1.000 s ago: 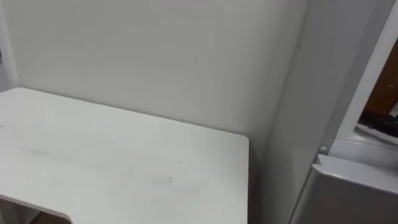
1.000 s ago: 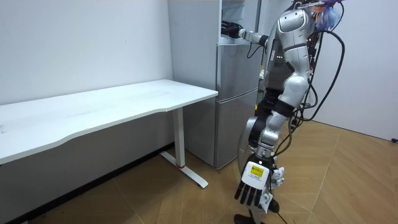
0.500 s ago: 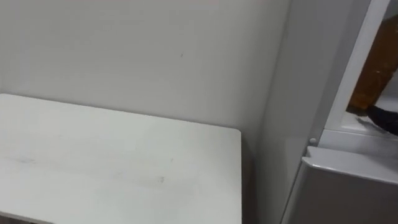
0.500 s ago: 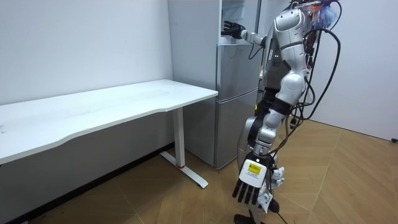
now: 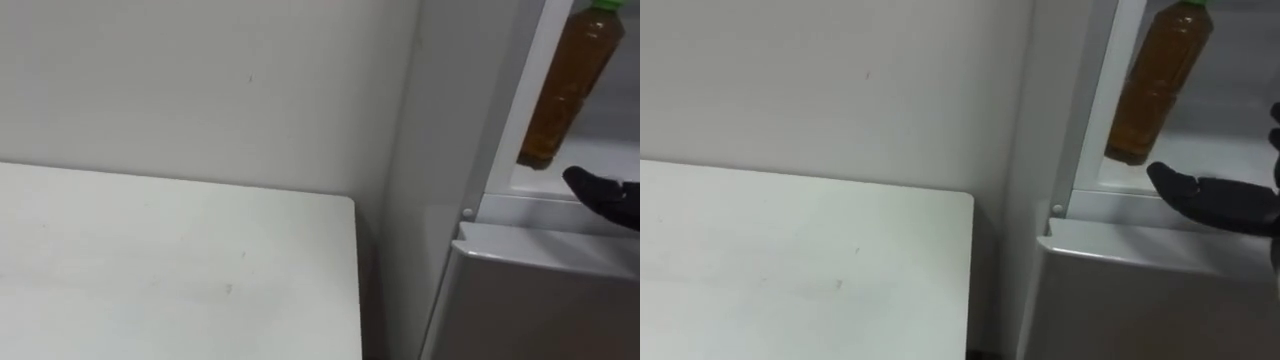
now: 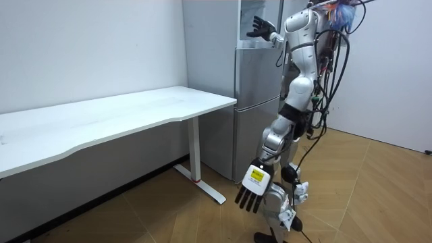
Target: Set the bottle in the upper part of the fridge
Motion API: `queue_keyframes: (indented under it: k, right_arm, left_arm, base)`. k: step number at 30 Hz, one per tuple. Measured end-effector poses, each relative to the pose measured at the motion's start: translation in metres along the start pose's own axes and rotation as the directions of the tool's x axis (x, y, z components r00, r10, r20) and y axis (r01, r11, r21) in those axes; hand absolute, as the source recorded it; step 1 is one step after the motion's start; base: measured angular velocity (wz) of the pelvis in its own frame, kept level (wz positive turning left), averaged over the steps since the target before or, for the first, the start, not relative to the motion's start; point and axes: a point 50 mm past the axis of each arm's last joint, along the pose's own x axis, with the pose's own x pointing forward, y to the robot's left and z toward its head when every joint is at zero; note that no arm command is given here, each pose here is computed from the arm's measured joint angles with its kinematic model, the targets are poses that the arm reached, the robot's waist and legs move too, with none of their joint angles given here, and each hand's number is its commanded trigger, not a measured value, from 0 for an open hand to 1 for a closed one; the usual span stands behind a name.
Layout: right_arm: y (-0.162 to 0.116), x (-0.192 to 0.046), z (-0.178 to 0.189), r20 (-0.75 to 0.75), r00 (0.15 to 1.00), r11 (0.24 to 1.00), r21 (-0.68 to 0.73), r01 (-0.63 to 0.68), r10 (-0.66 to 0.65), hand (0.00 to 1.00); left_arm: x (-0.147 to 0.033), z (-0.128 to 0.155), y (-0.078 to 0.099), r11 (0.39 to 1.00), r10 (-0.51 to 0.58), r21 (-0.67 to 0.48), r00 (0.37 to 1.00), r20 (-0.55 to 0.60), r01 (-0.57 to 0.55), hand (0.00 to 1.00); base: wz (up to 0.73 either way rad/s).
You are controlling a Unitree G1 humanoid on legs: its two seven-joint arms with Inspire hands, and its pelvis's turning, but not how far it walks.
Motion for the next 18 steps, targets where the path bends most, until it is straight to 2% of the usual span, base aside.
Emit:
queue_keyframes:
  k: [13, 18]
  right_arm:
    - [0.009, -0.021, 0.016, 0.170, 0.985, 0.999, -0.039, -0.029, 0.035, 0.00]
    - [0.010, -0.025, 0.026, 0.235, 0.972, 0.999, -0.053, -0.007, 0.020, 0.00]
  left_arm:
    - [0.001, 0.007, -0.009, 0.999, -0.039, 0.022, 0.997, 0.071, 0.038, 0.00]
    - [0.002, 0.002, -0.012, 0.998, -0.051, 0.038, 0.998, 0.048, 0.049, 0.00]
  base:
    - [-0.03]
    - [-0.07]
